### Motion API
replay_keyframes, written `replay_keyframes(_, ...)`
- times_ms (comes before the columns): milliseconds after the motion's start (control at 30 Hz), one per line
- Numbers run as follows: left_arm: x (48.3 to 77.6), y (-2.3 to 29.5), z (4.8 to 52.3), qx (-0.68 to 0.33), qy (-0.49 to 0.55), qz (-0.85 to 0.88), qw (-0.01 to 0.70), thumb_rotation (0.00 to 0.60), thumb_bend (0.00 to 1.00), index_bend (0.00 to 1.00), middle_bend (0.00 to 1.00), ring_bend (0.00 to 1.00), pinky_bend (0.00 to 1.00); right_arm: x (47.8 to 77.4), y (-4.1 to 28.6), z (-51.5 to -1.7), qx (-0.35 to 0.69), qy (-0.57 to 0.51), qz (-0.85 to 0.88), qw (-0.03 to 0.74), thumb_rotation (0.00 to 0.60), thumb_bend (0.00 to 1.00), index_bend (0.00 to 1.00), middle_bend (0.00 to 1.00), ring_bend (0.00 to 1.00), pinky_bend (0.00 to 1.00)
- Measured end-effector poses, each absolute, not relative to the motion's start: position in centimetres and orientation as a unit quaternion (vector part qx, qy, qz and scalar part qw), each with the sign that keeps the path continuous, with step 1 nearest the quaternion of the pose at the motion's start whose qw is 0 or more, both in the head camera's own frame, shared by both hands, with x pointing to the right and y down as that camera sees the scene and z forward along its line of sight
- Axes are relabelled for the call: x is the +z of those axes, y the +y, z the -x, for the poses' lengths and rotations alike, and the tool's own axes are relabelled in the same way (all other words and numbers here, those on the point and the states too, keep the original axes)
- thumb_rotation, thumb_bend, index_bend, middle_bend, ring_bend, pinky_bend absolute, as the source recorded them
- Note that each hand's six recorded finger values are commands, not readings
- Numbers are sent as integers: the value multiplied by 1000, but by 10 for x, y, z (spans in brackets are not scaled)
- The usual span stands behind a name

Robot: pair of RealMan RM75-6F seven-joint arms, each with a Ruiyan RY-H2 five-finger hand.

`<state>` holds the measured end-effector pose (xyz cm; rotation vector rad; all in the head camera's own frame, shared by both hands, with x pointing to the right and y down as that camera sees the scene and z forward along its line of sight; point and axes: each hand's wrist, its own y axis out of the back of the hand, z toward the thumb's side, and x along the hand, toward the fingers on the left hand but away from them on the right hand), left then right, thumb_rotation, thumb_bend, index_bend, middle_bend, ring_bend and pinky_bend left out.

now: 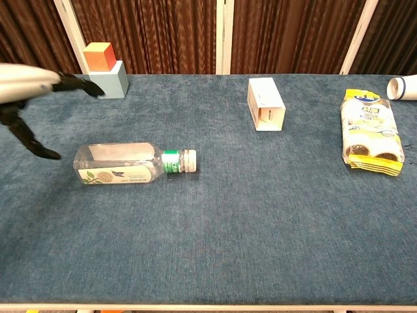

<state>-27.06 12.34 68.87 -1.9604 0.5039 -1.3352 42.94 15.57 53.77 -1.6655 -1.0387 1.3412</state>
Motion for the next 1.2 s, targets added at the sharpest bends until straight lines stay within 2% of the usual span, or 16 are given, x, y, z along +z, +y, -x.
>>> replay_keyframes(233, 720, 125, 245, -534, 201, 760, 313, 600, 31, 172, 197, 145, 275, 541, 157, -434, 527, -406, 651, 365, 600, 289, 0, 0, 0, 0)
replay_keyframes(433, 726, 135, 233, -541, 198, 758, 306, 600, 31, 182, 202, 150, 293, 543, 158, -437, 529, -407, 651, 361, 600, 290, 0, 0, 0, 0)
replay_keyframes(600, 732, 142, 231, -547, 202, 754, 303, 600, 41, 221, 242, 195, 322, 543, 160, -440, 531, -409, 650, 359, 600, 290, 0, 0, 0, 0)
replay_keyframes(767, 740, 148, 229, -551, 204, 751, 300, 600, 75, 261, 275, 230, 373, 544, 161, -439, 531, -407, 651, 358, 600, 289, 0, 0, 0, 0)
replay_keyframes(933, 744, 150, 225, -547, 204, 759, 287, 600, 94, 281, 288, 240, 382, 544, 161, -439, 532, -407, 651, 358, 600, 289, 0, 0, 0, 0)
replay_keyframes(1100, 745, 146, 222, -540, 222, 760, 286, 600, 182, 360, 347, 298, 455, 542, 161, -439, 533, -408, 649, 359, 600, 289, 0, 0, 0, 0)
replay_keyframes(1200, 745, 143, 222, -535, 232, 761, 286, 600, 278, 446, 443, 391, 570, 541, 161, -438, 532, -409, 648, 360, 600, 289, 0, 0, 0, 0)
